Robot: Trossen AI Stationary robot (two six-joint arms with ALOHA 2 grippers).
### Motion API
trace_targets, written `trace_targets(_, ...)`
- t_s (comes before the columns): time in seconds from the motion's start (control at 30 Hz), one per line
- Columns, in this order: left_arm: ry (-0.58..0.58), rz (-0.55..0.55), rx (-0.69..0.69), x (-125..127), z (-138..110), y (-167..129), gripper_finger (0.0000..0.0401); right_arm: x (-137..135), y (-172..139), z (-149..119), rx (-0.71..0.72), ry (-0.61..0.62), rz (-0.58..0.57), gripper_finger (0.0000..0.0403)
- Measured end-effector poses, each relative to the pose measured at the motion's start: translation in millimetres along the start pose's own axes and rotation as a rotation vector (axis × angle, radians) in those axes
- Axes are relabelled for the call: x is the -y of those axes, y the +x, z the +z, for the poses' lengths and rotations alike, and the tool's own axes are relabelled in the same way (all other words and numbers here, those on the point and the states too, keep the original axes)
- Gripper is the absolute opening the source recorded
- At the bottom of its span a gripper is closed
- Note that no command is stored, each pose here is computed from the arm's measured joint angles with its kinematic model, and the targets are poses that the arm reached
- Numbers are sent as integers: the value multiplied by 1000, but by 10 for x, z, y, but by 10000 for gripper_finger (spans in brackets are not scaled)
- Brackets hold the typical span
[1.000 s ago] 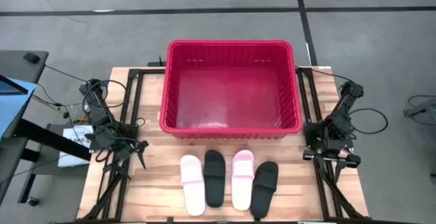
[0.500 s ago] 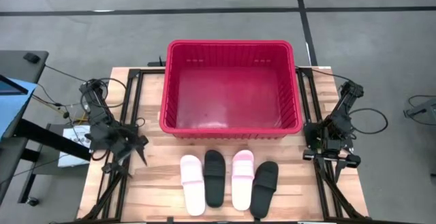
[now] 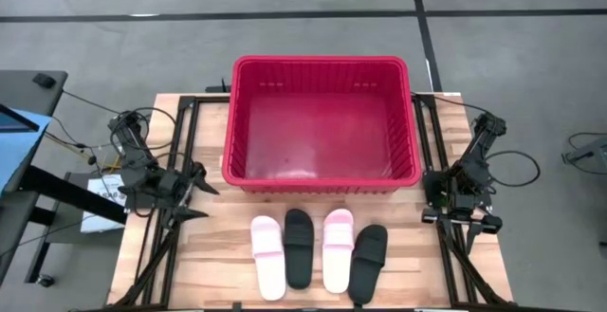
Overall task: Pick and place slides into bin
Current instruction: Put the left pink slide into the red bin
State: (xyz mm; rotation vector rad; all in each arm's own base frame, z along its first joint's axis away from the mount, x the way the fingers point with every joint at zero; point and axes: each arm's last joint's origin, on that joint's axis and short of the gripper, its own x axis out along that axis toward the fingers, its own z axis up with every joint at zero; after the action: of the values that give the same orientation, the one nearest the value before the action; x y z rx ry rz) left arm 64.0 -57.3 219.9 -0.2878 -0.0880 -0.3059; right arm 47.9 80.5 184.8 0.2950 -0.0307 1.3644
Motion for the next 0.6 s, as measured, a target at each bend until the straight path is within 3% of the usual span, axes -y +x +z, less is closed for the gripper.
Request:
trace_targets(0.17, -297, -21, 73, 12, 85, -3, 298, 0, 0, 1, 1, -1, 0, 166)
trace_targets(0.6, -615, -22, 109, 9, 119, -5, 298, 0, 0, 1, 0, 0, 0, 166)
